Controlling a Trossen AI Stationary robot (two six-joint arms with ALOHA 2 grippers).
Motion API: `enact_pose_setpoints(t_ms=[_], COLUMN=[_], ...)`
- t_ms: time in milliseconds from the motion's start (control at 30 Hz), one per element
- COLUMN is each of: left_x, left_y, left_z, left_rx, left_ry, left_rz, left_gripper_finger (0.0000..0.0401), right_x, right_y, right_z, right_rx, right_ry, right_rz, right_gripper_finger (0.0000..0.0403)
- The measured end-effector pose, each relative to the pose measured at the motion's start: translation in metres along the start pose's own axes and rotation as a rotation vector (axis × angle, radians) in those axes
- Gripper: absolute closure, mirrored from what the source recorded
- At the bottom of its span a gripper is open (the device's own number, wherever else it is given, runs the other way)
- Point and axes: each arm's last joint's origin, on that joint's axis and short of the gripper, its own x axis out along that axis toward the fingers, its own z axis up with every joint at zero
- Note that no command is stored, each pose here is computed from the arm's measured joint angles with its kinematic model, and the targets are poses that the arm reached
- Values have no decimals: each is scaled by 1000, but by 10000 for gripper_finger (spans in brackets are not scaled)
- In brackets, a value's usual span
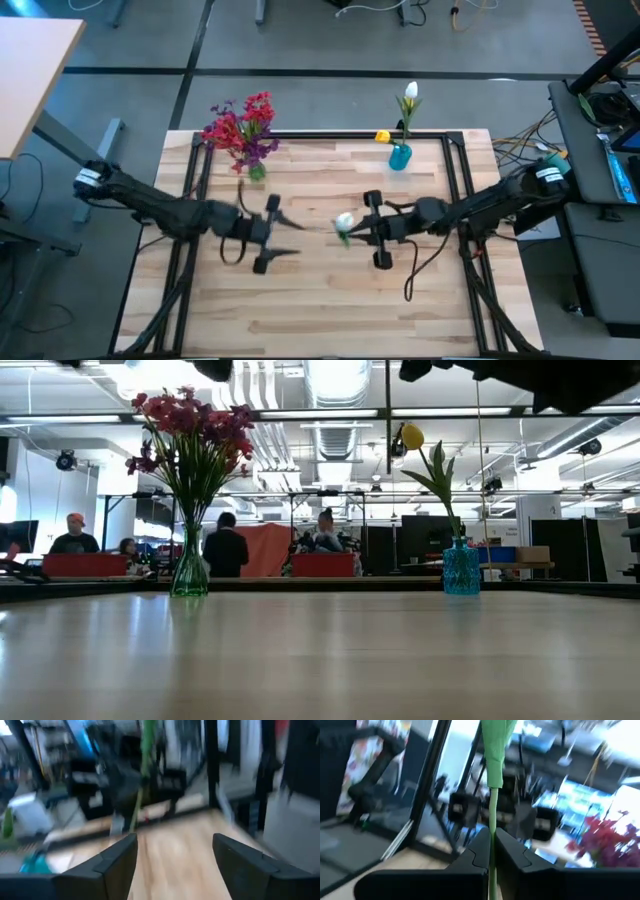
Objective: Sort flowers into vase by color
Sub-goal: Put the white tulip into the blue vase
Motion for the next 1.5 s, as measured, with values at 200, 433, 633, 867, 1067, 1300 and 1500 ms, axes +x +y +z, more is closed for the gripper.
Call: enact_pose_setpoints(t_ms=[200,433,633,867,1067,1300,1500], left_x=[13,57,86,96,92,90,89], left_y=[30,30,36,47,58,61,62], left_z=[-30,-41,-47,-53,-54,-57,-64], left_rx=[-137,-108,-102,-101,-112,-118,-118], left_ry=[-294,-283,-257,-239,-214,-114,-24], left_rz=[21,17,47,78,113,147,201], left_gripper_finger=[164,164,170,276,389,400,401], right_x=[0,27,35,34,33,31,32], right_y=[-3,-5,-4,-7,-9,-13,-17], right_z=[7,7,4,4,4,6,15], right_rx=[-6,4,-30,-67,-56,35,129], right_ry=[-217,-242,-230,-184,-155,-64,44], right_rz=[-82,-92,-96,-168,-246,-313,-335], right_gripper_finger=[394,394,394,393,375,305,249])
